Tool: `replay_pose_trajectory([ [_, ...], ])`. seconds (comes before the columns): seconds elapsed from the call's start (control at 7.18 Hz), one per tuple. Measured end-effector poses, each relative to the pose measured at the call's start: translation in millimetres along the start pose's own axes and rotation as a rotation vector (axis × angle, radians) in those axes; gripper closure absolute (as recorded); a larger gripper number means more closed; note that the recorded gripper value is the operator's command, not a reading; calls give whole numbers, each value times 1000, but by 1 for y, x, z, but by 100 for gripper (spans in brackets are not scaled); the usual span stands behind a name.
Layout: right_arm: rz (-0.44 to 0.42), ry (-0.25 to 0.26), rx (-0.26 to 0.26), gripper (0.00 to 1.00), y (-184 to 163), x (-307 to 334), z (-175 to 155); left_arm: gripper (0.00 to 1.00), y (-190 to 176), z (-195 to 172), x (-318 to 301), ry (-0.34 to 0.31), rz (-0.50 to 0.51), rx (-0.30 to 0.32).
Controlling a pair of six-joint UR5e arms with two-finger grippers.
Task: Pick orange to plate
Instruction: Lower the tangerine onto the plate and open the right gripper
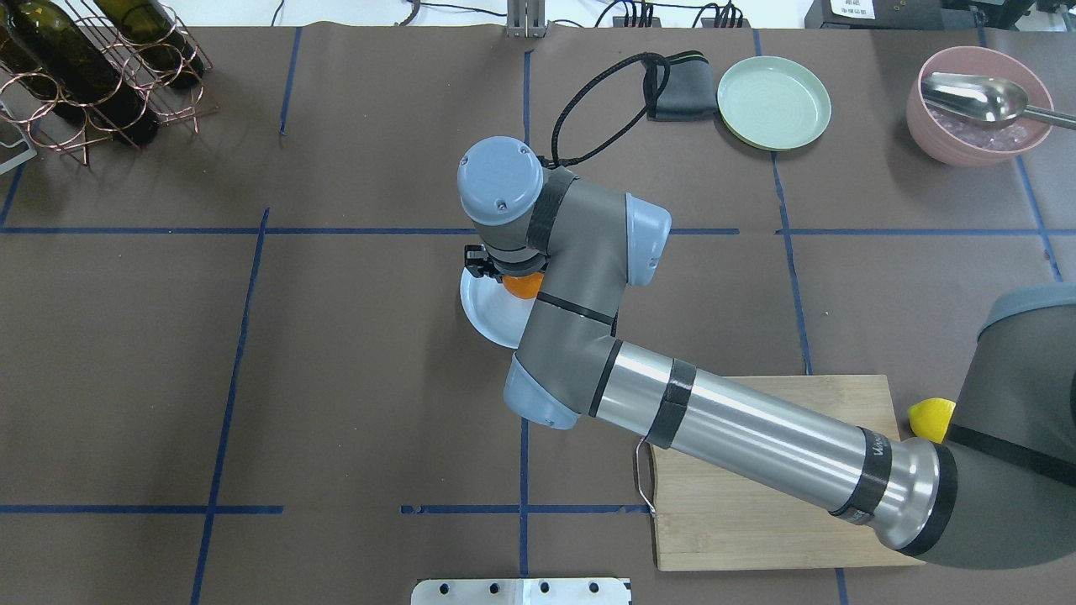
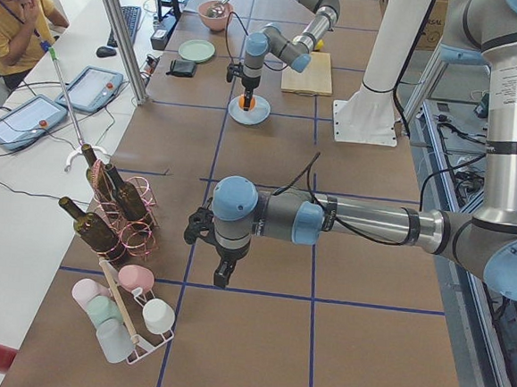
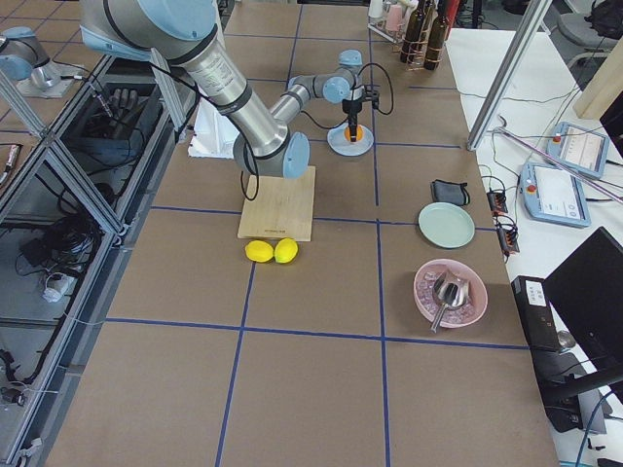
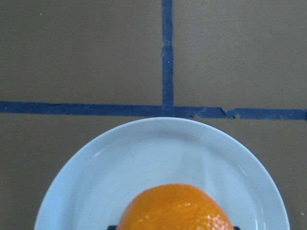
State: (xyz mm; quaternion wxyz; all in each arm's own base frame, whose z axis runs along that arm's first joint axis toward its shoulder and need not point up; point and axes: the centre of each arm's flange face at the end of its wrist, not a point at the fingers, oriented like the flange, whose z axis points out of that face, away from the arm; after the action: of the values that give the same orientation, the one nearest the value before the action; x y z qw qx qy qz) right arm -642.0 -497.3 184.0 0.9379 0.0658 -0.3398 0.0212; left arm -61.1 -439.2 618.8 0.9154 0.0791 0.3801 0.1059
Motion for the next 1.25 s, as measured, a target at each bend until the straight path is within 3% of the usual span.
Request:
replay_pose_trajectory([
  [0.14, -2, 6, 1, 32, 3, -1, 4, 0, 0, 0, 0, 0, 0, 0],
  [0.28, -3, 8, 2, 2, 3, -1, 5, 0, 0, 0, 0, 0, 0, 0],
  [0.98, 70, -6, -5, 0, 3, -5, -1, 0, 0, 0, 0, 1, -1, -1],
  [1.25, 84, -67, -53, 0, -27, 11, -32, 0, 0, 1, -1, 0, -2, -2],
])
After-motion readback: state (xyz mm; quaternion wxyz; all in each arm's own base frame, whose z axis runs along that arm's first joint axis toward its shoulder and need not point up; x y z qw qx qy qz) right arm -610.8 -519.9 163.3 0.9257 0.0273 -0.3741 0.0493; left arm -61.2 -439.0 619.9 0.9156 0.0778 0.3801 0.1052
